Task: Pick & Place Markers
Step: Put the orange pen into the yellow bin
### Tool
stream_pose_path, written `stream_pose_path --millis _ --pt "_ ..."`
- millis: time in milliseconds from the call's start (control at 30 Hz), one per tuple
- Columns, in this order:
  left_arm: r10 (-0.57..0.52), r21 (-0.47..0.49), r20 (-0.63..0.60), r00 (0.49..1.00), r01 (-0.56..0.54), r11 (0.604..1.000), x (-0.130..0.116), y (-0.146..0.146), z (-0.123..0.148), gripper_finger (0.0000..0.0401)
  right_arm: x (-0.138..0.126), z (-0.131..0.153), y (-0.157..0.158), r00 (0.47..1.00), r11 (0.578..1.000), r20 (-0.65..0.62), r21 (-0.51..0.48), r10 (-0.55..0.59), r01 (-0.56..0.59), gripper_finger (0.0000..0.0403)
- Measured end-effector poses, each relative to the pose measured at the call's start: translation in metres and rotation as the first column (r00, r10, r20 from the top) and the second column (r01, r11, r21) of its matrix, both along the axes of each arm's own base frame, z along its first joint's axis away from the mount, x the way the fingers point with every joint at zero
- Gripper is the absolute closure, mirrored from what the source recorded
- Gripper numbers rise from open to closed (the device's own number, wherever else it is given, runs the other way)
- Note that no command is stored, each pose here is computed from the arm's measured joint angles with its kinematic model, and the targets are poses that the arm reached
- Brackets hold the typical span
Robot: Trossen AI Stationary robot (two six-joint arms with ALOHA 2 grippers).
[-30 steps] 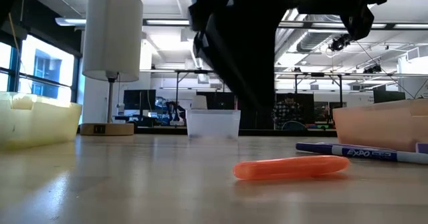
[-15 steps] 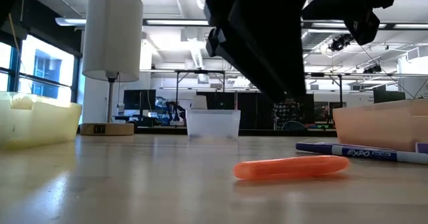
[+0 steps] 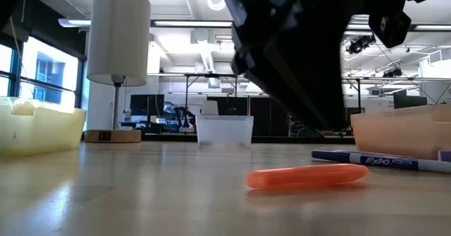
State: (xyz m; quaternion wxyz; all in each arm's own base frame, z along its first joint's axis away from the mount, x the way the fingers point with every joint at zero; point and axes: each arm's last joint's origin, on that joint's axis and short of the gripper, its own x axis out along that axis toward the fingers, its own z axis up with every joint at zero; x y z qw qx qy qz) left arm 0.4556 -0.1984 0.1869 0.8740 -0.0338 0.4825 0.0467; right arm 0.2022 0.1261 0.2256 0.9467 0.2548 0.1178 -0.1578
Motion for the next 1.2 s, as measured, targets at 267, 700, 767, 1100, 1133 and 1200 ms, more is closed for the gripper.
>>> stream_pose_path --millis 267,700,767,1100,1133,1200 --pt "-0.007 -0.004 -0.03 1.0 0.007 1.0 0.003 -0.002 -0.013 0.0248 -0.003 0.002 0.006 1.0 1.0 0.026 0.009 0.006 -0.007 0.0403" --pt "-0.015 0.01 -0.085 0.996 0.016 1.0 -0.001 0.0 -0.018 0.0248 -0.004 0.002 0.007 0.999 0.999 0.034 0.033 0.007 -0.008 0.0402" --pt "-0.015 0.011 -0.086 0.996 0.016 1.0 -0.002 0.0 -0.018 0.0248 -0.004 0.002 0.007 0.999 0.999 0.032 0.033 0.007 -0.008 0.0402" --pt "-0.068 0.015 -0.058 0.996 0.069 0.998 -0.004 -0.012 -0.017 0.0248 -0.001 -0.006 0.009 1.0 1.0 0.008 0.03 0.001 -0.001 0.0402" --pt "-0.076 0.014 -0.063 0.995 0.077 0.997 -0.005 -0.014 -0.017 0.0248 0.0 -0.007 0.01 1.0 0.999 0.004 0.035 0.0 0.0 0.0402" --pt "-0.083 0.018 -0.082 0.993 0.084 0.996 -0.008 -0.017 -0.019 0.0248 0.002 -0.012 0.011 1.0 0.999 -0.008 0.041 -0.001 0.001 0.0402"
